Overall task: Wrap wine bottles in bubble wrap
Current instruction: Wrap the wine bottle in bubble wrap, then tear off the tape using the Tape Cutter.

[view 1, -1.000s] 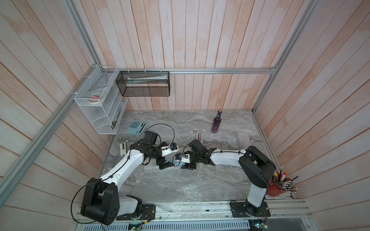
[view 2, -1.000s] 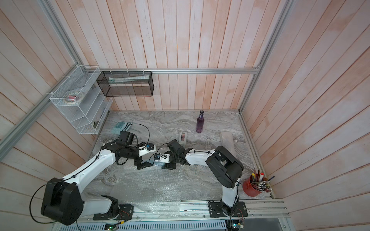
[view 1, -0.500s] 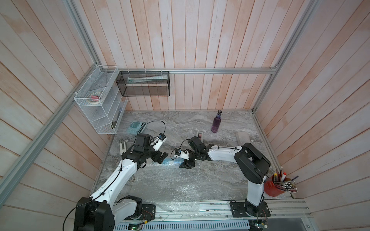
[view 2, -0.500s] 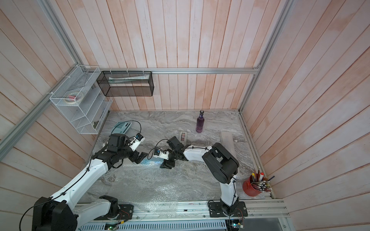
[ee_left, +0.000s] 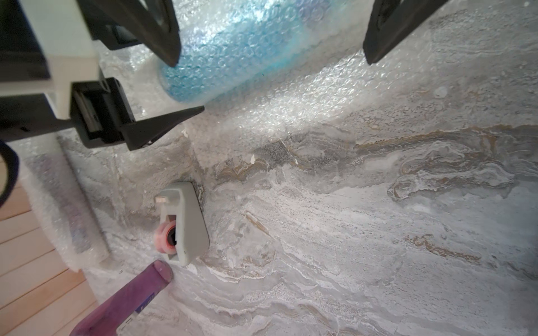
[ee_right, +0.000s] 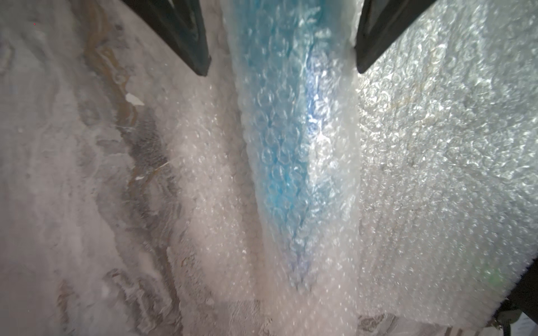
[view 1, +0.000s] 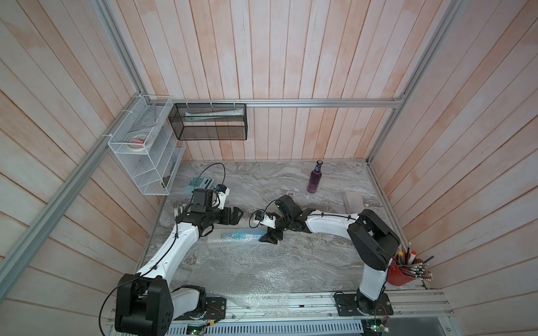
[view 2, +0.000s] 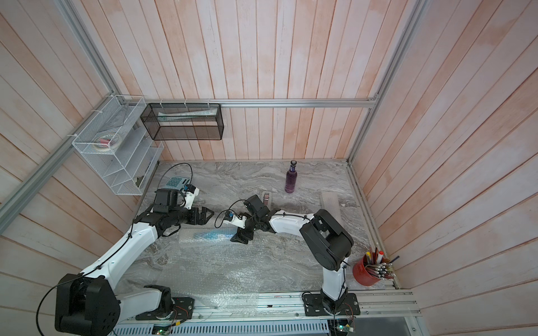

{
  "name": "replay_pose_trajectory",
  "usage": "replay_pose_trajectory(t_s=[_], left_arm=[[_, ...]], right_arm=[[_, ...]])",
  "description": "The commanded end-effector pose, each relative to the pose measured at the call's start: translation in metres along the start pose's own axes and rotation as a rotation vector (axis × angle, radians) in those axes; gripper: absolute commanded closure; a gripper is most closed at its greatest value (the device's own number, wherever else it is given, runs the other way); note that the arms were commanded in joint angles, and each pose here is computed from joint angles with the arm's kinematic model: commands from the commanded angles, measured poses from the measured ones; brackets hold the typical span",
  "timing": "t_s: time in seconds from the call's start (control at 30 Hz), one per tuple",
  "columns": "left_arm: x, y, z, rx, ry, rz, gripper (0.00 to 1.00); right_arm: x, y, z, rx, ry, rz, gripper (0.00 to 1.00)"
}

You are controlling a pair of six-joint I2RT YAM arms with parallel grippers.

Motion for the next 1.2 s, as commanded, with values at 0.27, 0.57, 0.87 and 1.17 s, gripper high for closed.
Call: replay_pose_trajectory(t_s=[0.27, 0.57, 0.87, 1.17], left_arm=[[-0.02, 0.003, 0.013, -0.036, 0.201, -0.164, 0.0], [-0.07, -0.039, 0.022, 0.074, 0.239, -0.354, 0.08], [-0.116, -0.107, 0.048, 0.154, 0.215, -0.514, 0.16], [-0.14, -0.168, 0.057, 0.246, 0.25, -0.563, 0.28]], right_arm=[[-0.017, 0.066, 0.015, -0.115, -0.132, -0.117, 0.2], [-0.066, 0.146, -0.029, -0.197, -0.615, -0.47, 0.28], [-0.109, 0.165, -0.072, -0.289, -0.862, -0.678, 0.39], [-0.142, 0.136, -0.096, -0.296, -0.924, -0.673, 0.48]])
Point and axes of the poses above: each gripper's point midway between its finger pads, its own y axis back along the fingers, its own x axis along the line the jaws close on, z = x × y, the point moved 5 cm from there along y, back along the fingers
